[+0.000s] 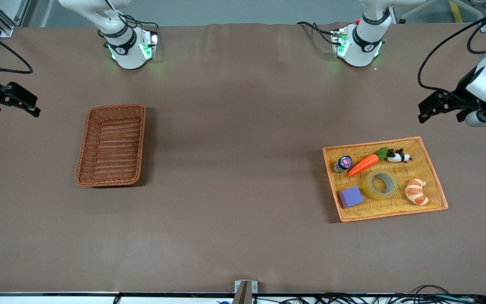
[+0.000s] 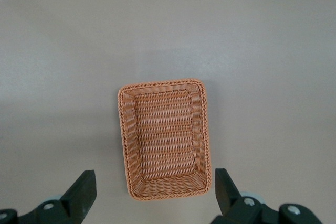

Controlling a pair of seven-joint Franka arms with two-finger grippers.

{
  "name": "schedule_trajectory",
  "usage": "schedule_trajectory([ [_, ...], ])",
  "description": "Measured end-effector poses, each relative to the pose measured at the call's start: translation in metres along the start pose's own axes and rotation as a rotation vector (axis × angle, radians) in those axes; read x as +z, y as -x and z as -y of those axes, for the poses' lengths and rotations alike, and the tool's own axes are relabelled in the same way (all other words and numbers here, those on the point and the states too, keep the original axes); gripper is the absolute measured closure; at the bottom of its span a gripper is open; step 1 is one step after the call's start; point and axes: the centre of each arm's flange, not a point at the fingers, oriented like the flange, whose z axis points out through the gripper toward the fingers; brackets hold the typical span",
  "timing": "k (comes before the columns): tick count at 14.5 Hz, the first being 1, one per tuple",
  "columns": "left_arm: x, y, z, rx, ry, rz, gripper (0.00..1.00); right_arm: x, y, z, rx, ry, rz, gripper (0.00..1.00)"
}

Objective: Move tape to another basket
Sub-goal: 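Lower the left gripper over the tape roll in the yellow tray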

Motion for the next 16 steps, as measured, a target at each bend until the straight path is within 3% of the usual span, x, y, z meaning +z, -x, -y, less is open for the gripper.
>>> schedule_trajectory([
  [11,-0.005,0.002,-0.018,0.008,0.003,-0.010,0.00,0.000,0.000,0.001,-0.001,0.000,0.001,0.00],
  [16,0.043,-0.018,0.004,-0.035,-0.018,0.078,0.00,0.000,0.000,0.000,0.000,0.000,0.000,0.00],
])
